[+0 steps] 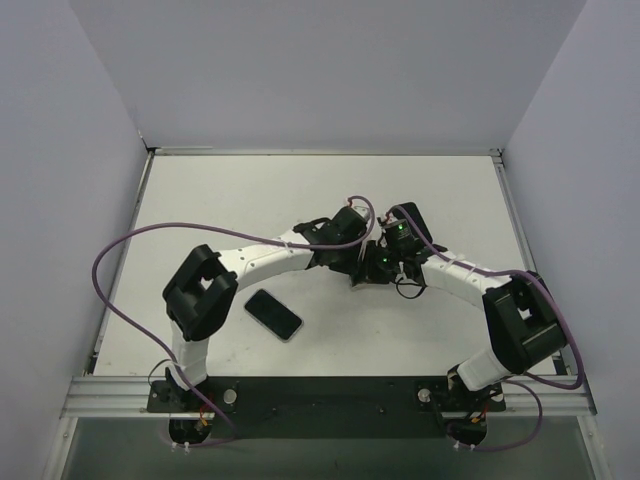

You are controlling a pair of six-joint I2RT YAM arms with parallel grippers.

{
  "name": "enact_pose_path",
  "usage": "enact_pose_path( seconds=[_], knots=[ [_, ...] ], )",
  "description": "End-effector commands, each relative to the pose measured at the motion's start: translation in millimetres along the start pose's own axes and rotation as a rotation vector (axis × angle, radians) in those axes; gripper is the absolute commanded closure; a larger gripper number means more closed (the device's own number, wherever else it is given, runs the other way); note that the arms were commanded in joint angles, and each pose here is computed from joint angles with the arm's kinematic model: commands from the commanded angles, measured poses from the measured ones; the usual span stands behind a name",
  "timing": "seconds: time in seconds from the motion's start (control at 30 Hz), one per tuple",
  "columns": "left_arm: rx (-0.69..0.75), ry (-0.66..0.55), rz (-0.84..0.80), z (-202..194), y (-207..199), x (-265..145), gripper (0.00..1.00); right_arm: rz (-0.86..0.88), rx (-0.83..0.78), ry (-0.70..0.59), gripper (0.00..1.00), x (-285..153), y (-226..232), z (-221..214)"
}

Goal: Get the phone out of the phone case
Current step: Remove the phone case from the phone.

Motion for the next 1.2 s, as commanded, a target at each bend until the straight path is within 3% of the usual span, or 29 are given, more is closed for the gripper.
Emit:
enact_pose_path(
  seconds=[0.0,0.27,0.4,0.47,0.5,0.7,0.97,1.17],
  knots=[
    [0.064,0.172,0.316,-56,87,43,0.77,-0.017,0.027,-0.02,1.0,-2,-7,4],
    [0.063,0.216,0.312,-67,90,55,0.64,-0.015,0.026,-0.021,1.0,-3,-7,3],
    [0.066,0.222,0.312,-68,90,57,0.79,-0.012,0.027,-0.02,1.0,-2,-7,4],
    [0.069,0.229,0.311,-70,90,57,0.98,-0.013,0.03,-0.021,1.0,-2,-7,5],
    [0.067,0.233,0.313,-70,90,57,1.0,-0.011,0.028,-0.022,1.0,-3,-7,5],
    [0.019,0.21,0.294,-58,93,42,1.0,-0.036,0.037,-0.028,1.0,-11,-19,5],
    [-0.135,0.08,0.157,3,97,-6,1.0,-0.06,0.018,-0.028,1.0,-36,-33,-7],
    [-0.172,0.002,0.091,32,90,-31,1.0,-0.065,-0.002,-0.049,1.0,-52,-28,-1]
  ],
)
Point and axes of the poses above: each gripper's point midway between its finger pads, its own x axis out along the fingers, its own y axis along the line the jaws close on, z = x × y, the point moved 2 cm from there along -x, back along the fingers, and after that the axes turned 11 degrees about -x, right-handed, at the moved point
